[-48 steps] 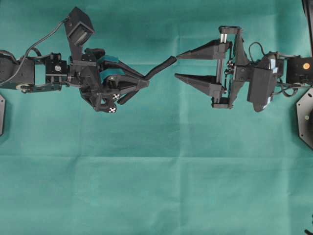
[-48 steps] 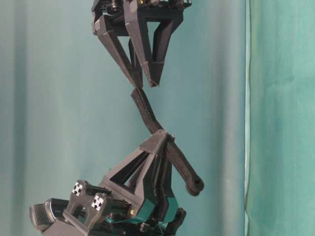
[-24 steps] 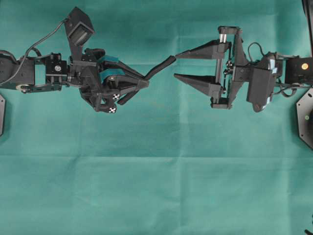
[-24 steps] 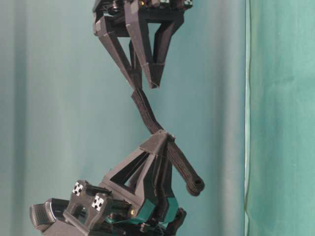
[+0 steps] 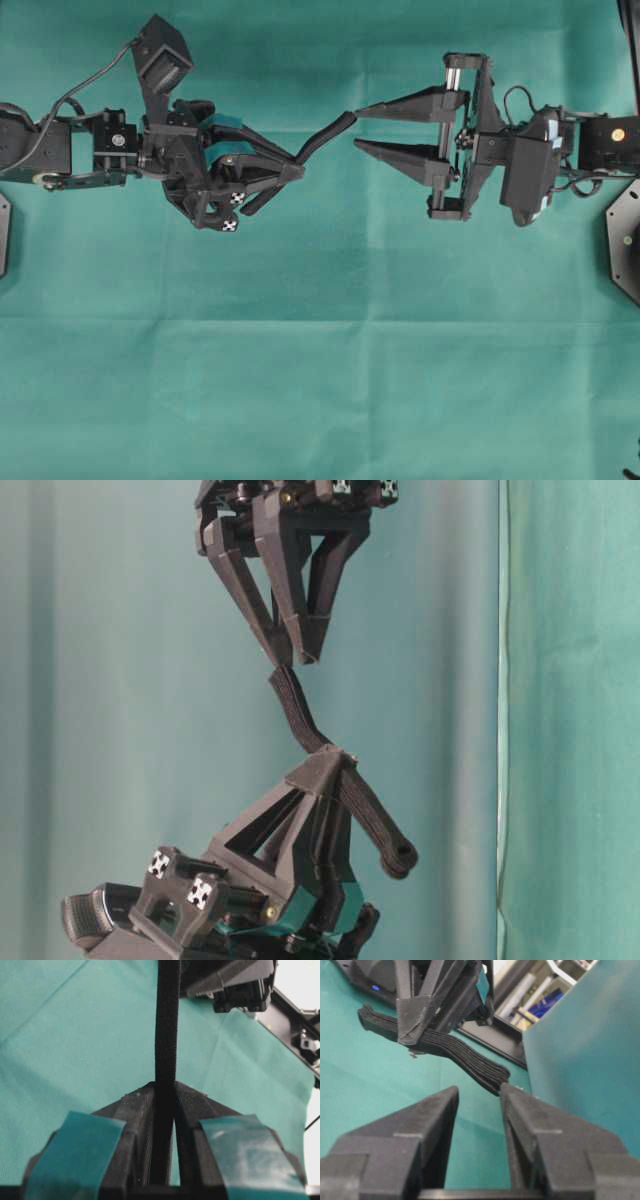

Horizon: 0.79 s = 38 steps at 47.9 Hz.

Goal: Peel off the Velcro with your right arm.
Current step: 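Align the right gripper fingers around the strap's loose tip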

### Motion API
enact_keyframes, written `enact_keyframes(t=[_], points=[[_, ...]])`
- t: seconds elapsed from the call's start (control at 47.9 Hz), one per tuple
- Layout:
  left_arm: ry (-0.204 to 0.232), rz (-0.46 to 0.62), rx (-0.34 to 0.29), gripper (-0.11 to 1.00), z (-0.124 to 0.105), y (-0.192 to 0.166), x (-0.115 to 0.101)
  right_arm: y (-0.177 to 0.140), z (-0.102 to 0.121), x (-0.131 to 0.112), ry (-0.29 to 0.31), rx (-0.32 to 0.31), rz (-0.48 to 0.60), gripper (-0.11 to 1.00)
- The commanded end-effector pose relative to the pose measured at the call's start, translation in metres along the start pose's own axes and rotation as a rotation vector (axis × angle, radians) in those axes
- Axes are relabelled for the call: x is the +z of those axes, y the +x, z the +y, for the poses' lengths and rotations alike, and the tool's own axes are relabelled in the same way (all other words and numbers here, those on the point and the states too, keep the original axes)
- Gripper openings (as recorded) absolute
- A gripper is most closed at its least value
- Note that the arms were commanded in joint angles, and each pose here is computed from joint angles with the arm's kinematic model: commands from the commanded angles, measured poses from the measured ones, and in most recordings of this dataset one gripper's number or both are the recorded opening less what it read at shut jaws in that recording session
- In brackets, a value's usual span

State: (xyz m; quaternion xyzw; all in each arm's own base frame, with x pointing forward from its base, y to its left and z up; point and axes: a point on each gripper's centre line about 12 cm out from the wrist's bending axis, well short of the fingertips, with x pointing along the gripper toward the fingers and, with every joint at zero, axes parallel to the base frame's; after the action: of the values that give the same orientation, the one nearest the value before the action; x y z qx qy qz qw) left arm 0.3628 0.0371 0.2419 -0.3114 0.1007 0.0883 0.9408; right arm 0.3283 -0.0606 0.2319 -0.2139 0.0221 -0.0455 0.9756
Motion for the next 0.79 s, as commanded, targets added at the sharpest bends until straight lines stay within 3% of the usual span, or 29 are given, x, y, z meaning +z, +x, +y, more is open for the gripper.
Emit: enact_keyframes(t=[0.0, 0.772], points=[[-0.002, -0.039, -0.02, 0.09, -0.0056, -0.0043, 0.0117, 0.0022, -0.0029, 0.0082, -0.002, -0.01, -0.031, 0.0], [-0.007, -0.057, -0.011, 0.09, -0.0016, -0.0065, 0.0176, -0.0011, 0.0019, 0.0057, 0.004, -0.001, -0.035, -0.01]])
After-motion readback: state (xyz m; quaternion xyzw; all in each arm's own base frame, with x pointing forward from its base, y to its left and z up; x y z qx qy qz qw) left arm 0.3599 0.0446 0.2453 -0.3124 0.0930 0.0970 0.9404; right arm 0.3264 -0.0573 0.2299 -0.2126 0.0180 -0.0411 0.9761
